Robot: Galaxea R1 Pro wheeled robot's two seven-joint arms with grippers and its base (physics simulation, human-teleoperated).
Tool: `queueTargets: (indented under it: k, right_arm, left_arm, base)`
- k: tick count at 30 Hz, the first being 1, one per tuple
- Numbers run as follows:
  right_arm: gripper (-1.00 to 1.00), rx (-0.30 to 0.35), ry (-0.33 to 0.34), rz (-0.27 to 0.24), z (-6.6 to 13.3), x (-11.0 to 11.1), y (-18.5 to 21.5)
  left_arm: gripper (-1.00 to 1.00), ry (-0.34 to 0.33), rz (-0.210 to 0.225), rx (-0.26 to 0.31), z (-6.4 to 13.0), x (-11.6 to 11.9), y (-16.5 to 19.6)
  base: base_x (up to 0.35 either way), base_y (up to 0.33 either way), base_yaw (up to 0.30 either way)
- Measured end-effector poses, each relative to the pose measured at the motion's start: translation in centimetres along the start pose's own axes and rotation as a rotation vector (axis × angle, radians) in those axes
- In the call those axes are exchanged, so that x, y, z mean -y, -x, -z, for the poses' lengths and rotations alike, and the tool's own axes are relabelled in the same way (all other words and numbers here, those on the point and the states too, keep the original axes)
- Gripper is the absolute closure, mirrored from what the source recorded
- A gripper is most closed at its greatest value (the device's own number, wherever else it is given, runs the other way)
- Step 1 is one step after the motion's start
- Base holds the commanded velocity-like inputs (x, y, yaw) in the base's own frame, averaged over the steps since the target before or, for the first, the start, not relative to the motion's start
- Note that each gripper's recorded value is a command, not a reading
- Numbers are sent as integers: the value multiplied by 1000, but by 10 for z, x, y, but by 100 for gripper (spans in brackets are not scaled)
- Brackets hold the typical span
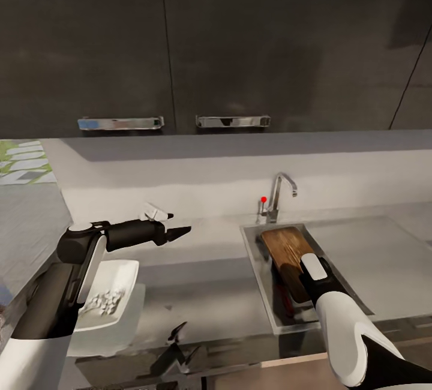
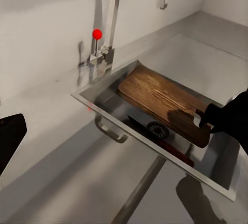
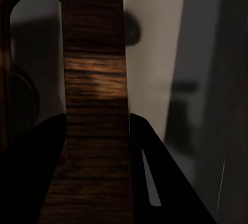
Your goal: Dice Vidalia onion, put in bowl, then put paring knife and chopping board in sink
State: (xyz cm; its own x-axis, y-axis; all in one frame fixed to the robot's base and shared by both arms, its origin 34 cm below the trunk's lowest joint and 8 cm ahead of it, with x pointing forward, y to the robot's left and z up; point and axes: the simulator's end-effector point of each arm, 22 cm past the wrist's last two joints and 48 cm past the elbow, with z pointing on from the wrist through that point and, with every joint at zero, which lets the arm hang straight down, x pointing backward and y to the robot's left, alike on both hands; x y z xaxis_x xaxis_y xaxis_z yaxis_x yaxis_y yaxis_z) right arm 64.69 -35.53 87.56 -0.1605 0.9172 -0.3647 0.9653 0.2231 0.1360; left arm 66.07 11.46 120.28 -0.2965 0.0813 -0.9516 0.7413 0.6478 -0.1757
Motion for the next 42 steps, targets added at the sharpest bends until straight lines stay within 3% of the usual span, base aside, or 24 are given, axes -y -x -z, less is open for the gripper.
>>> queueTargets:
  k: [42]
  right_arm:
    - [100,-11,-51,18,-26,11,-11]
  left_arm:
    - [-100,-5,43,-36,-14,-13,-26]
  base:
    - [0,0,26]
